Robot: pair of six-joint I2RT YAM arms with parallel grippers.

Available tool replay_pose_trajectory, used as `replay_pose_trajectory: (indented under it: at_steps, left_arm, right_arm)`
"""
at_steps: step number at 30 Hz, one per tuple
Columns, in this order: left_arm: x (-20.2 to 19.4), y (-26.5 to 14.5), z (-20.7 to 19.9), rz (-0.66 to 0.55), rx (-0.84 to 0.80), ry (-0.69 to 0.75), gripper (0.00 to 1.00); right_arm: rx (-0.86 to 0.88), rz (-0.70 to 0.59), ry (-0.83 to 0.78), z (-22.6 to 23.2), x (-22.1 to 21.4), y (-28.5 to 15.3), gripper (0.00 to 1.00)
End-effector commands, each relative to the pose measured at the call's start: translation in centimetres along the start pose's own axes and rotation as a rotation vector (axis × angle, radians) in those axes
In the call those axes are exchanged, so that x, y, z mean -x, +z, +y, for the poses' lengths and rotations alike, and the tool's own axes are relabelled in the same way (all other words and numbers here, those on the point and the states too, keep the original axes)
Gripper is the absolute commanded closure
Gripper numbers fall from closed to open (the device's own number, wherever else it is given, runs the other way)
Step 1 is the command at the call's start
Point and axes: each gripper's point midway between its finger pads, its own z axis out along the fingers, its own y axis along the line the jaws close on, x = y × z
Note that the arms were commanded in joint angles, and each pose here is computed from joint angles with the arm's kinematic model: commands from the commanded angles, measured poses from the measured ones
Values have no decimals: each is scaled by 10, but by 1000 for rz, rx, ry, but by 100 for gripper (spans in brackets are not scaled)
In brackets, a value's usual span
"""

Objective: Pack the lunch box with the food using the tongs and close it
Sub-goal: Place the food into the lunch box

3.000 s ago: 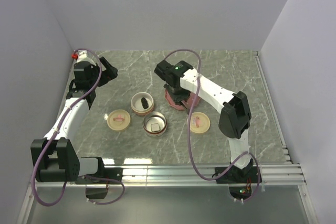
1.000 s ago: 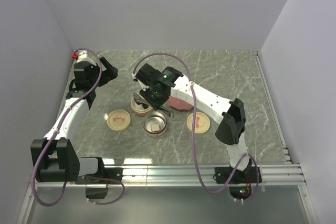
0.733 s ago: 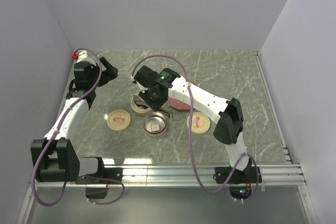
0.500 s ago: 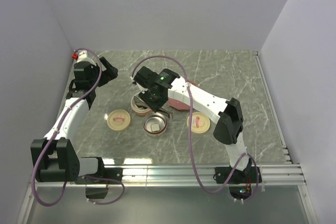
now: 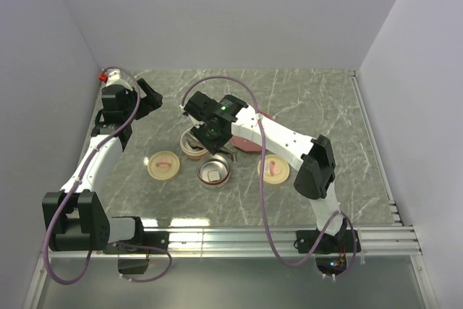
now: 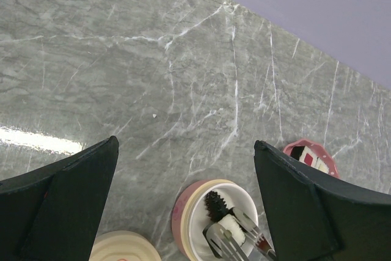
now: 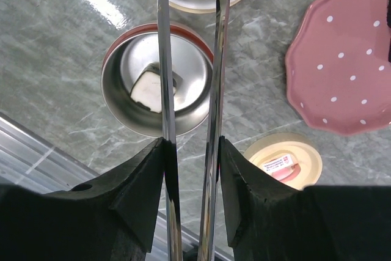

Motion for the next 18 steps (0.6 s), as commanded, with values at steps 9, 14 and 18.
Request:
replay_pose_trajectory:
  at_steps: [9, 14, 18]
  left_arm:
    - [21, -5, -14, -63, -37, -1, 1]
    - [22, -5, -14, -66, -37, -3, 0]
    - [21, -5, -15, -65, -40, -2, 1]
  right_arm:
    - [-28, -70, 20, 0, 22, 1, 49]
    - [-19, -93, 20, 1, 28, -1, 49]
    - [-49, -112, 28, -5, 31, -5, 49]
